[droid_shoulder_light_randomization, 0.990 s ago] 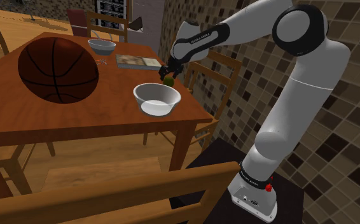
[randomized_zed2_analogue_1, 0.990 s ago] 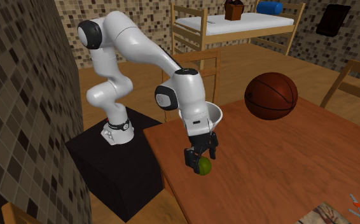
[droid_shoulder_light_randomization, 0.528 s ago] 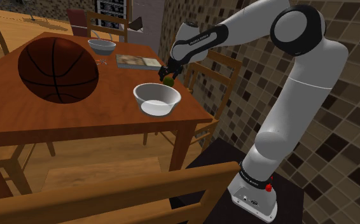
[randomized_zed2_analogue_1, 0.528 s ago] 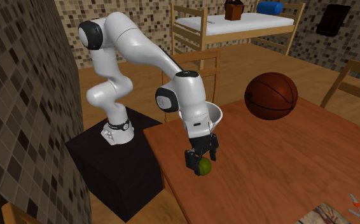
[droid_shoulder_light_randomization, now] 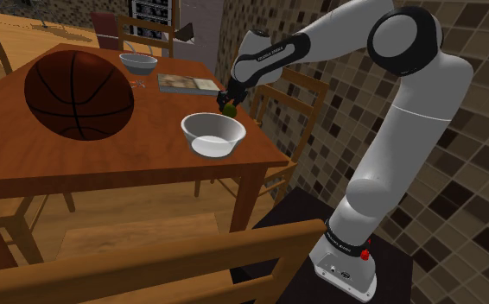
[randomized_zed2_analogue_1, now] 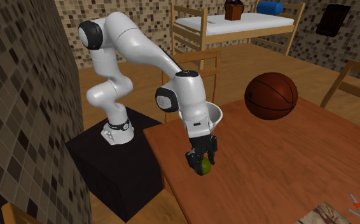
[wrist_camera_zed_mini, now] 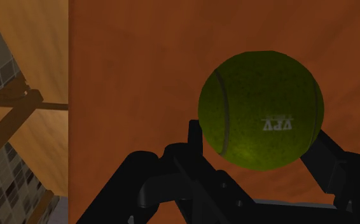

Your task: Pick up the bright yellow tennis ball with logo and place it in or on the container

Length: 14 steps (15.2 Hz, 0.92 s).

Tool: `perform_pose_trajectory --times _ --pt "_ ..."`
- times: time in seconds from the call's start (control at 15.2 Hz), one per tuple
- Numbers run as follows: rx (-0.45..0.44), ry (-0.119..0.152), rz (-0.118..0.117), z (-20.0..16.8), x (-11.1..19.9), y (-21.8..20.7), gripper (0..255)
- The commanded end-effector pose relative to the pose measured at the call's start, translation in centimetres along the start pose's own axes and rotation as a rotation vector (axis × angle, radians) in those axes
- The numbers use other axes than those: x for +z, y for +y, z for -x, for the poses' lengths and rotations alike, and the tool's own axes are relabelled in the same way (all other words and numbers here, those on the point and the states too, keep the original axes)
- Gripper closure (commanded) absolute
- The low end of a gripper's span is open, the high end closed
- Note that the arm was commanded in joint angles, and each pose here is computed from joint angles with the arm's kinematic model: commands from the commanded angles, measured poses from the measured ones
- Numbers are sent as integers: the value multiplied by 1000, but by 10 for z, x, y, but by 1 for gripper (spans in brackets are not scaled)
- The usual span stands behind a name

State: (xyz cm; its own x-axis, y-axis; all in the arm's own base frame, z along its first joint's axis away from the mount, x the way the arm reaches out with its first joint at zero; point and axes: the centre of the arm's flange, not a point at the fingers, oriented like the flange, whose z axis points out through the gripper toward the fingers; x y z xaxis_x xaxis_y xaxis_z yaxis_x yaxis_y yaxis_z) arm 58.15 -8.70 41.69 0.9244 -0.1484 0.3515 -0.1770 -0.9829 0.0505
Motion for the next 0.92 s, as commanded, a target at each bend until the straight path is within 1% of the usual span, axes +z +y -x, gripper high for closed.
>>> perform_pose_trajectory --times 0.0,0.13,0.86 --pt "0 -2 0 1 1 0 255" --pt "0 -2 0 0 1 0 255" --pt "0 -2 0 -20 -54 3 255"
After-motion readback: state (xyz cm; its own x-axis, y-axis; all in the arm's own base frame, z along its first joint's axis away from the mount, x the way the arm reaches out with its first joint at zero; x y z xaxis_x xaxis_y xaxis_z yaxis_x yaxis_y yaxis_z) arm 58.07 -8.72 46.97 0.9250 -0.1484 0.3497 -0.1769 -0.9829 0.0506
